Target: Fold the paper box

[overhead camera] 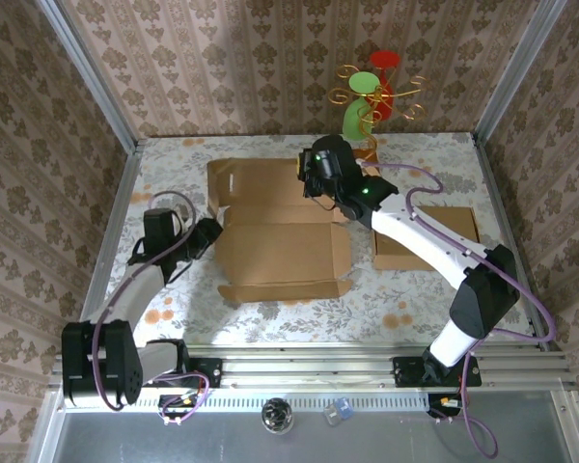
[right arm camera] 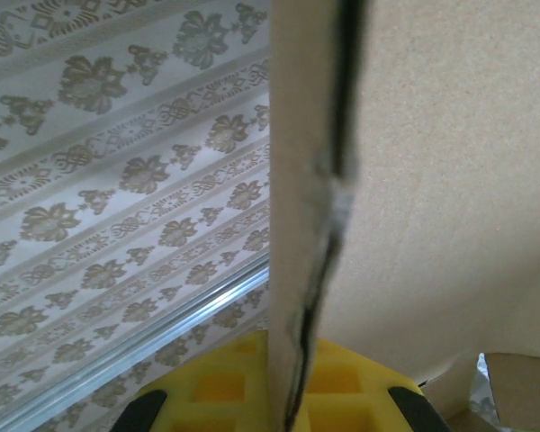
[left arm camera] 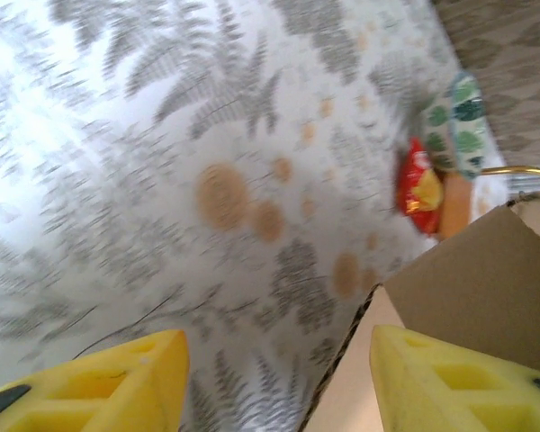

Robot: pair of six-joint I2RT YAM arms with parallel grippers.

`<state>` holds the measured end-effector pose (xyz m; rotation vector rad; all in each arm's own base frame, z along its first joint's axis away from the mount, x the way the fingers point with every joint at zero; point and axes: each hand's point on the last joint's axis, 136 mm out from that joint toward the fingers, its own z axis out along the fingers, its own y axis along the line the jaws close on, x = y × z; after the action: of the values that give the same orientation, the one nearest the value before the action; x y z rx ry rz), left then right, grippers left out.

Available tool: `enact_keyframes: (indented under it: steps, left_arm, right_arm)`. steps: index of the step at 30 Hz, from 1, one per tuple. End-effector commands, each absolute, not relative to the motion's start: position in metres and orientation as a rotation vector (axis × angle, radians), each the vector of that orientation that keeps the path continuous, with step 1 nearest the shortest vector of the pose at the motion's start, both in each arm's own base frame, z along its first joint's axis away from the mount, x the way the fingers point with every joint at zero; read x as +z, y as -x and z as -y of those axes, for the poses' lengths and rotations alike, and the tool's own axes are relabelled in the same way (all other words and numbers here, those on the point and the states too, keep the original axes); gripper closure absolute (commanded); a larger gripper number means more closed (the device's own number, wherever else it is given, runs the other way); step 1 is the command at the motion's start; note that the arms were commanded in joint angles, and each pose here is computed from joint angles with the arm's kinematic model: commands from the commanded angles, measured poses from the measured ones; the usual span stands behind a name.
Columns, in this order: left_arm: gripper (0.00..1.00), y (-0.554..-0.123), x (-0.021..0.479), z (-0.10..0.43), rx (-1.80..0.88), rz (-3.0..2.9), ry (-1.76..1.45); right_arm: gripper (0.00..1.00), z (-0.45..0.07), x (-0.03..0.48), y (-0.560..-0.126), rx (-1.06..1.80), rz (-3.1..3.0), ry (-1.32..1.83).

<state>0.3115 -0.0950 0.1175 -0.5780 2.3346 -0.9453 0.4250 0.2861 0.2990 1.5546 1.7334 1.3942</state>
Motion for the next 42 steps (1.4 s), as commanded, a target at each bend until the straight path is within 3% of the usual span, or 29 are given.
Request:
enact_keyframes:
  steps: [1, 8, 19, 29, 42]
  left_arm:
    - [0.43, -0.273, 0.082, 0.075, -0.769, -2.472, 0.685]
    - [0.42, -0.246, 0.085, 0.052, -0.634, -2.485, 0.760]
    - [0.46, -0.267, 0.126, 0.033, -0.527, -2.426, 0.588]
    - [0.56, -0.279, 0.110, 0.037, -0.522, -2.440, 0.454]
    - [0.56, -0.293, 0.097, 0.059, -0.557, -2.437, 0.237]
  right_arm:
    - [1.00, -0.300, 0.295, -0.428, 1.414, -1.756, -1.444]
    - [1.00, -0.310, 0.267, -0.424, 1.379, -1.826, -1.412]
    - [1.00, -0.316, 0.224, -0.406, 1.285, -1.920, -1.314]
    - [1.00, -0.320, 0.197, -0.409, 1.371, -1.943, -1.115]
    - [1.00, -0.330, 0.179, -0.418, 1.504, -1.895, -0.984]
